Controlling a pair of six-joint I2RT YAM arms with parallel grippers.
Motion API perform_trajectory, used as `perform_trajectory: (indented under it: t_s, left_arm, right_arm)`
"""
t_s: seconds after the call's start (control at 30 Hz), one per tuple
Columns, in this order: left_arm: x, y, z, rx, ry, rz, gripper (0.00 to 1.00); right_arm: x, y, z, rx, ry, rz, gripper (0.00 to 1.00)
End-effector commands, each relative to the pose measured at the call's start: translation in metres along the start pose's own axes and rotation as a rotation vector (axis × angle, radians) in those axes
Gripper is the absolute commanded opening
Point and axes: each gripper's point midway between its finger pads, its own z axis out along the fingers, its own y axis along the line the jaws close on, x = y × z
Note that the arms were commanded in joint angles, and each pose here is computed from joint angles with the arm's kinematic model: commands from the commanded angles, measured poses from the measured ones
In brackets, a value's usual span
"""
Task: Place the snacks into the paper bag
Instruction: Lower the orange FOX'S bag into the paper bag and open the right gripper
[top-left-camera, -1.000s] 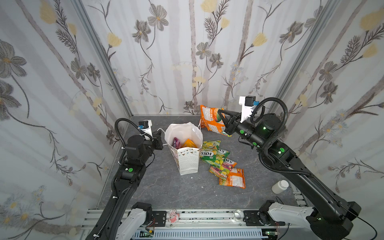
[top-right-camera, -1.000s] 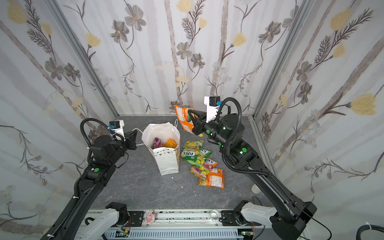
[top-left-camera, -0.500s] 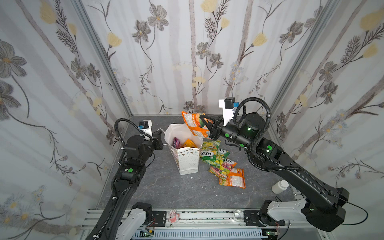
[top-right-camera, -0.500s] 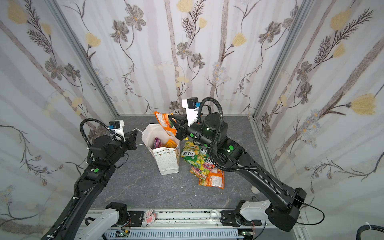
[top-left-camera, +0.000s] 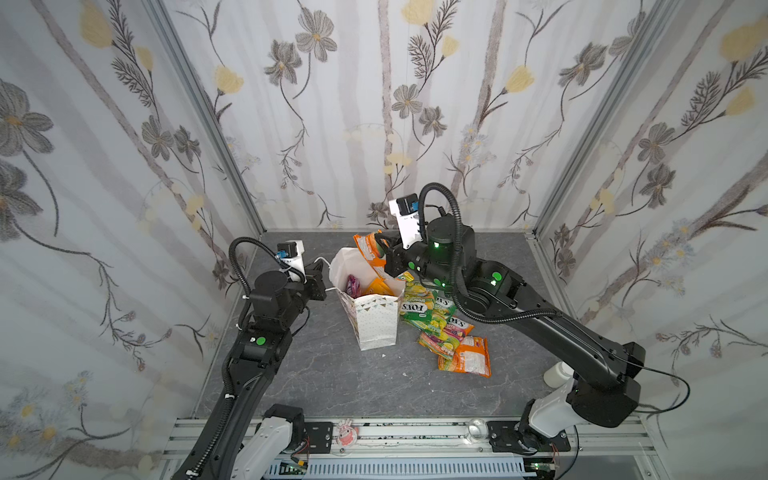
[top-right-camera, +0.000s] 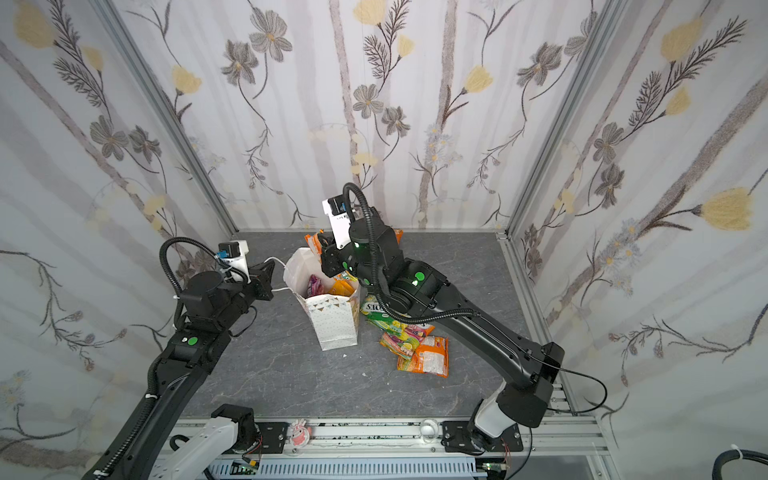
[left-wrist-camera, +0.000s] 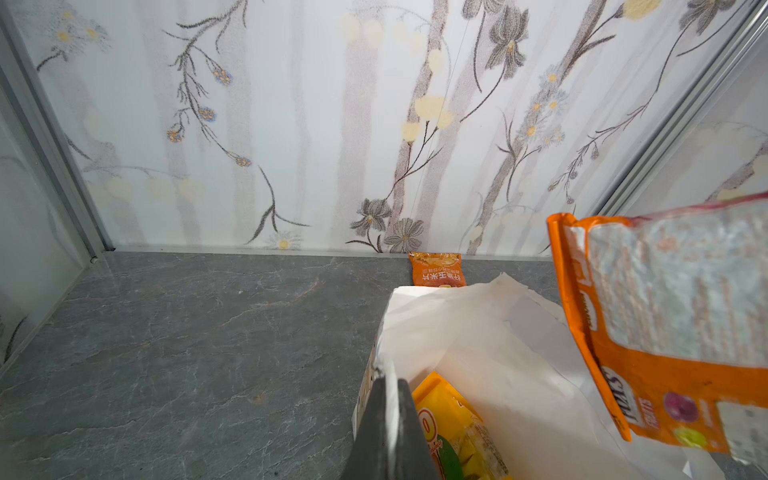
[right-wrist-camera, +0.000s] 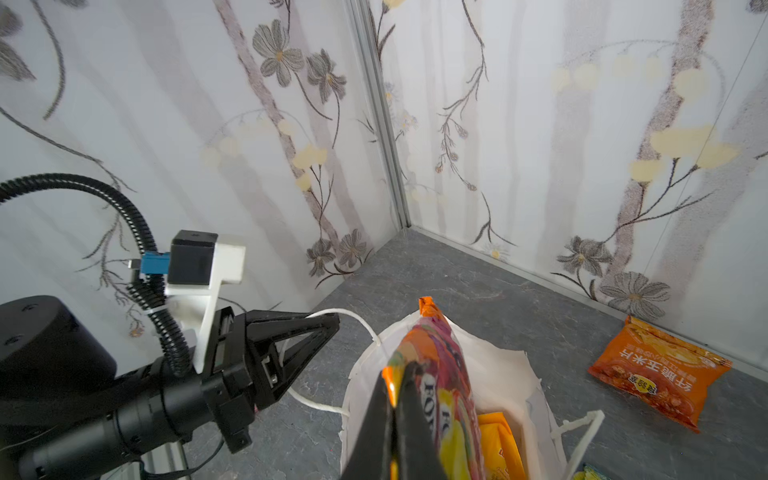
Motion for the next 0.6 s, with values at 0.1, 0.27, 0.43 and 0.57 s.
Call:
perform_trajectory:
  t_s: [0.1, 0.27, 0.43, 0.57]
  left_arm:
    - [-0.007, 0.000, -0.001, -0.001, -0.031, 0.001, 0.00]
    - [-0.007, 0.000, 0.000, -0.001, -0.029, 0.000, 0.00]
    - [-0.007, 0.000, 0.000, -0.003, -0.029, 0.002, 0.00]
    - [-0.007, 0.000, 0.000, 0.000, -0.030, 0.001, 0.00]
  right_arm:
    - [0.023, -0.026, 0.020, 0.228, 0.107, -0.095, 0.00]
    - [0.034, -0.036, 0.028, 0.348, 0.159, -0.155, 0.00]
    - [0.037, -0.041, 0.028, 0.383, 0.179, -0.179, 0.00]
    - [0.043, -0.045, 0.028, 0.407, 0.199, -0.199, 0.00]
